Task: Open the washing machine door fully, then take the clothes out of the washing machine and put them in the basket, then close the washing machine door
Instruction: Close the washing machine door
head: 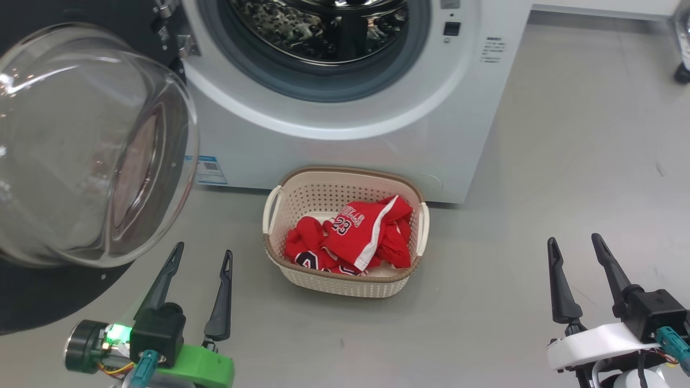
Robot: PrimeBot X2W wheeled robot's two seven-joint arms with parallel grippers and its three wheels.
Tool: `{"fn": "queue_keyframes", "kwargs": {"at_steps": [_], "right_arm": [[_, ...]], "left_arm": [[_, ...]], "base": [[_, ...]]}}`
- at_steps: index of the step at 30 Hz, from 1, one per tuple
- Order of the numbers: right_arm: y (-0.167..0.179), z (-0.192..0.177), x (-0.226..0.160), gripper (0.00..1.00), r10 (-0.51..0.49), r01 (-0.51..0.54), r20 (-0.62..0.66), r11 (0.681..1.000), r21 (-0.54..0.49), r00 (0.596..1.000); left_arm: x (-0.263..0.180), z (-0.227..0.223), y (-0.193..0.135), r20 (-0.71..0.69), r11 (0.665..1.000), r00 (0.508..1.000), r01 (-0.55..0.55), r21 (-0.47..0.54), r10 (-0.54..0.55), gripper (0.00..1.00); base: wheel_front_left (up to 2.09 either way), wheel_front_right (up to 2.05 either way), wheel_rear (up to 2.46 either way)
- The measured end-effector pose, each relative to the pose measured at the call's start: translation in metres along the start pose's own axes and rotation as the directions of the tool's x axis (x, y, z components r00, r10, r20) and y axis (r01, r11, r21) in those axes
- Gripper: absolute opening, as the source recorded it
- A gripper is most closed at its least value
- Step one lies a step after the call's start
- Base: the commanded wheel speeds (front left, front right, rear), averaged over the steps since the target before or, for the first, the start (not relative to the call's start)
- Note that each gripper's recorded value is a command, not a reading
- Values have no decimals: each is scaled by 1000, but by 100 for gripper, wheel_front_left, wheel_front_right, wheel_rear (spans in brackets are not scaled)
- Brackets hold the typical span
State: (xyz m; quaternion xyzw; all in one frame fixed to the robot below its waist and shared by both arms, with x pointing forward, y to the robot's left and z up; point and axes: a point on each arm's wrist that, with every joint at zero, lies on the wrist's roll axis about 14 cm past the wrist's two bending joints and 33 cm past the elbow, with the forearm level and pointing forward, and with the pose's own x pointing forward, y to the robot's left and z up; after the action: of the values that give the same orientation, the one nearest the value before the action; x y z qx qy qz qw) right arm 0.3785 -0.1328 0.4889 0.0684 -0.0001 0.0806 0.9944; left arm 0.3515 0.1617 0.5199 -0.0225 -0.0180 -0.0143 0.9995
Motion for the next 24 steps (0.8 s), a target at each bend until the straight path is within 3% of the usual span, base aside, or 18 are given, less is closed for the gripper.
{"fn": "queue_keyframes", "kwargs": {"at_steps": [12,24], "right_arm": [[42,-8,25,100,149,-150,-23,989,0,988],[97,-20,45,100,316,-316,-60,949,16,947]], "left_arm": [[-24,0,39,-3,988,988,-152,-3,152,100],[-62,5,84,13,941,941,-339,4,339,100]], "base": [[0,0,0],[0,0,0]]}}
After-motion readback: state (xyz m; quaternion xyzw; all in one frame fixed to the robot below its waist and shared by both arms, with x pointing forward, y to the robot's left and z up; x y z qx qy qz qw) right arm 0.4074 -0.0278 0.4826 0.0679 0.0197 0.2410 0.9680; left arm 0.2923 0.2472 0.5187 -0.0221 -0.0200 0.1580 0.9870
